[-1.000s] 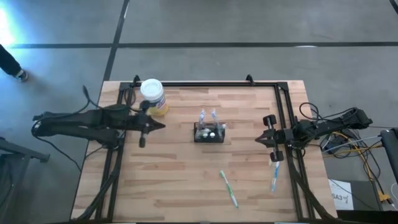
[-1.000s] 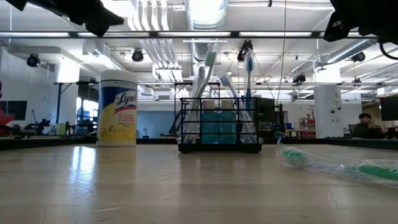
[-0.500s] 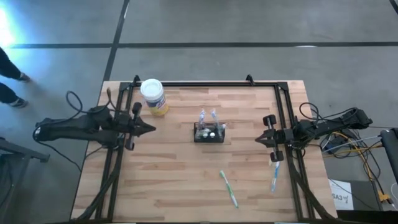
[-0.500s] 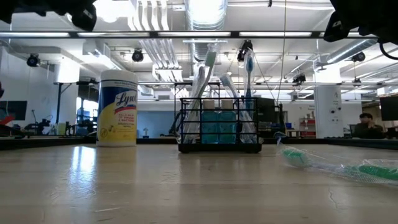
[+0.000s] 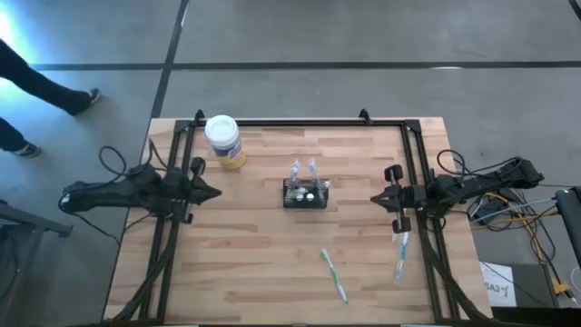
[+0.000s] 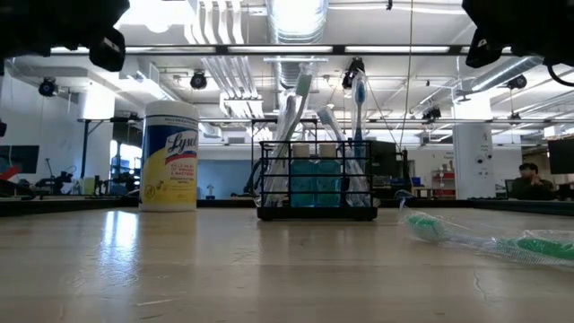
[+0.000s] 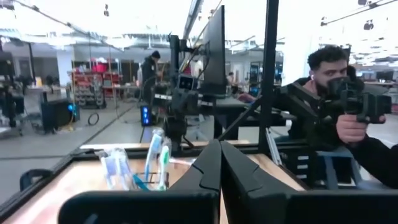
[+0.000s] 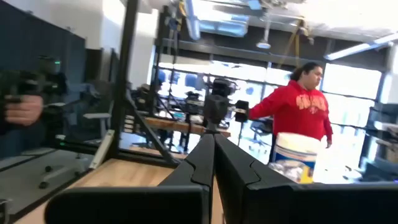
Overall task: Pick & Place toothbrushing station
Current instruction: Put the green toothbrush into the wire organizer
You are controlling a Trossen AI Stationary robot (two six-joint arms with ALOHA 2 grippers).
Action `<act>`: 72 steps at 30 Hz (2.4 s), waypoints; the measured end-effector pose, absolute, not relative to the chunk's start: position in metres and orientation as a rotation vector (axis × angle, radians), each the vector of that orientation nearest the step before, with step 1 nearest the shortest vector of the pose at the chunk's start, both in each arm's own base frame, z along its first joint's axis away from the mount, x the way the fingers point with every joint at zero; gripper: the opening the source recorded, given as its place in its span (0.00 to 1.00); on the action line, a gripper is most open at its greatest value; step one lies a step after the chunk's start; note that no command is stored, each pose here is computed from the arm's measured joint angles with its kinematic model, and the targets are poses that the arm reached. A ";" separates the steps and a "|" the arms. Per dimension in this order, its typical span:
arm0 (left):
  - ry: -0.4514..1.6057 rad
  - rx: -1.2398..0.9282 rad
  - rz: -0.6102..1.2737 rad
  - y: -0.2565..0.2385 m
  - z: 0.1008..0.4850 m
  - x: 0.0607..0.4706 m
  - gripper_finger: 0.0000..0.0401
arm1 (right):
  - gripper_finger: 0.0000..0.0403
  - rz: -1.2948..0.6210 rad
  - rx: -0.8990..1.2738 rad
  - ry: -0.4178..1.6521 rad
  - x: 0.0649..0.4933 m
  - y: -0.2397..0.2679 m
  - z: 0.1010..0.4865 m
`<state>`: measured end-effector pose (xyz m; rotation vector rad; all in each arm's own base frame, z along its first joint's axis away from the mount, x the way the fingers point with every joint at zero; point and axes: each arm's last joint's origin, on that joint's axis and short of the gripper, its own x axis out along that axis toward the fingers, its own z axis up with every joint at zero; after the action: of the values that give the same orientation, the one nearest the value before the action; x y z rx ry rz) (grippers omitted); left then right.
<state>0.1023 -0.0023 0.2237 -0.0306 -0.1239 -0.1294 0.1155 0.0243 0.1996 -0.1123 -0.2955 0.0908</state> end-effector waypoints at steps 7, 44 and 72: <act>-0.104 -0.017 -0.167 -0.003 0.199 0.106 0.00 | 0.02 0.078 -0.112 -0.285 0.116 0.024 0.199; -0.006 -0.061 -0.160 -0.003 0.169 0.107 0.02 | 0.02 0.034 -0.196 -0.321 0.124 0.025 0.260; 0.023 -0.116 -0.159 -0.003 0.166 0.107 0.03 | 0.02 -0.199 0.181 0.817 0.255 0.108 0.351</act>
<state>0.1074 -0.0032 0.1660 -0.1155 0.0230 -0.1593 0.2552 0.1079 0.3508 0.1810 0.8170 -0.1990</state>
